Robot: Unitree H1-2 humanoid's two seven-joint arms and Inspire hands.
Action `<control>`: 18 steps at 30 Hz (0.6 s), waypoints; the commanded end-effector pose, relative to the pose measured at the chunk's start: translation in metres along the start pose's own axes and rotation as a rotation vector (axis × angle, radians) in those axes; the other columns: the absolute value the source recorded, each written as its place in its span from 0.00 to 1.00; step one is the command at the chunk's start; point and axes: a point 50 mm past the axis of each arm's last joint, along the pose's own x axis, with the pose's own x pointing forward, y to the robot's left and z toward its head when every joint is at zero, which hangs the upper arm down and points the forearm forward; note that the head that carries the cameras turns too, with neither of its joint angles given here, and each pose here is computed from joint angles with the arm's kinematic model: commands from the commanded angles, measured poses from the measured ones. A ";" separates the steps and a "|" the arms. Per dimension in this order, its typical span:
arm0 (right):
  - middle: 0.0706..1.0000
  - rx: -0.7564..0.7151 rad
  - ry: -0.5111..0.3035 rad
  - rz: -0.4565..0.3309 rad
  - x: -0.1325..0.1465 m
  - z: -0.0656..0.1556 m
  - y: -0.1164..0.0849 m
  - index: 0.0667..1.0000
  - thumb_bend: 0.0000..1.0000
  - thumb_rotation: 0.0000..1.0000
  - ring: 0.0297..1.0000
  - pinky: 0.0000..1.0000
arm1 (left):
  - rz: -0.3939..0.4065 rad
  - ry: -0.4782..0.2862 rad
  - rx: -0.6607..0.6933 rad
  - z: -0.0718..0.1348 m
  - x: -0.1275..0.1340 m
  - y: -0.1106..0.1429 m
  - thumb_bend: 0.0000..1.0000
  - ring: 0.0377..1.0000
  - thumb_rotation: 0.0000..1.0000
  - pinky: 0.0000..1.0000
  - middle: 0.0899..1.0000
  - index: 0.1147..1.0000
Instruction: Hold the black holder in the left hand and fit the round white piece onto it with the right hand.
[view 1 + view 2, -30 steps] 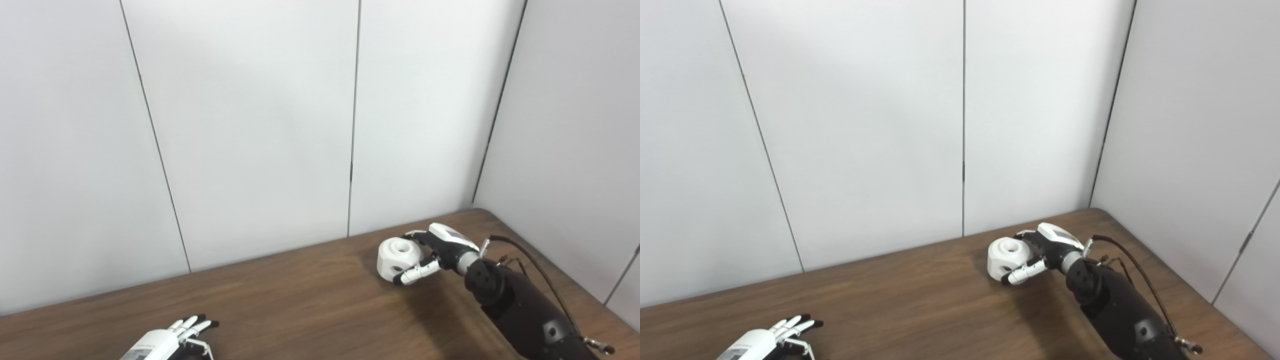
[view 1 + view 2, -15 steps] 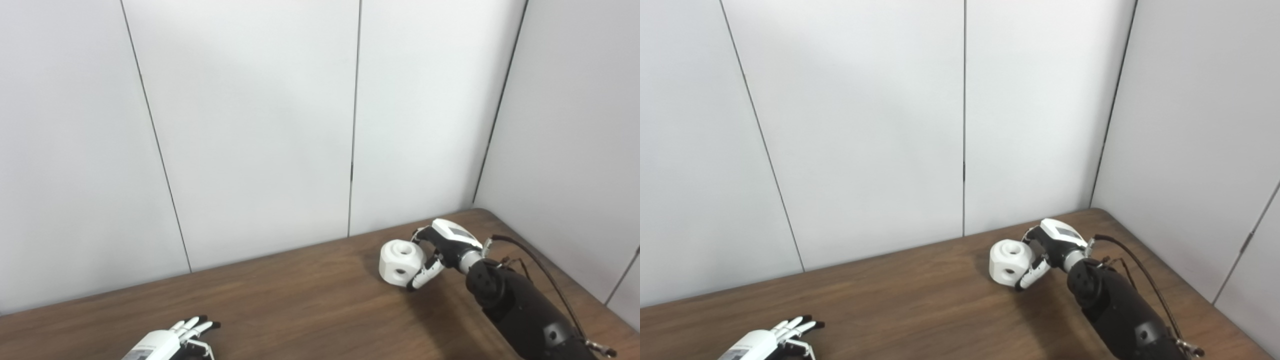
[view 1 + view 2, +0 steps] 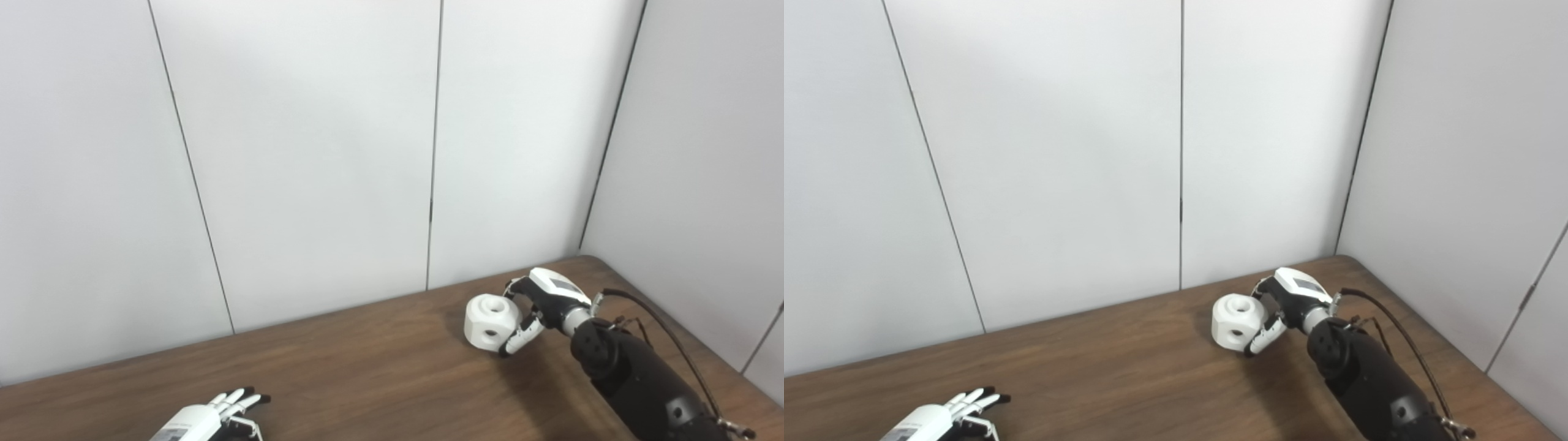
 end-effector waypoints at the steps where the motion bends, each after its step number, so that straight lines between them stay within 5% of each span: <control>1: 0.88 -0.001 -0.029 -0.059 0.001 0.008 -0.021 0.45 0.50 0.14 0.88 0.69 | -0.021 -0.010 0.022 -0.001 -0.002 0.003 0.52 1.00 0.04 1.00 0.95 0.41; 10: 0.88 -0.020 -0.107 -0.049 -0.010 0.021 -0.023 0.45 0.50 0.14 0.88 0.70 | -0.013 0.002 0.025 -0.002 0.005 0.005 0.52 1.00 0.04 1.00 0.95 0.41; 18: 0.90 -0.008 -0.220 -0.031 -0.027 0.052 -0.022 0.45 0.50 0.14 0.94 0.81 | -0.007 0.005 0.032 -0.005 0.012 0.008 0.52 1.00 0.04 1.00 0.96 0.41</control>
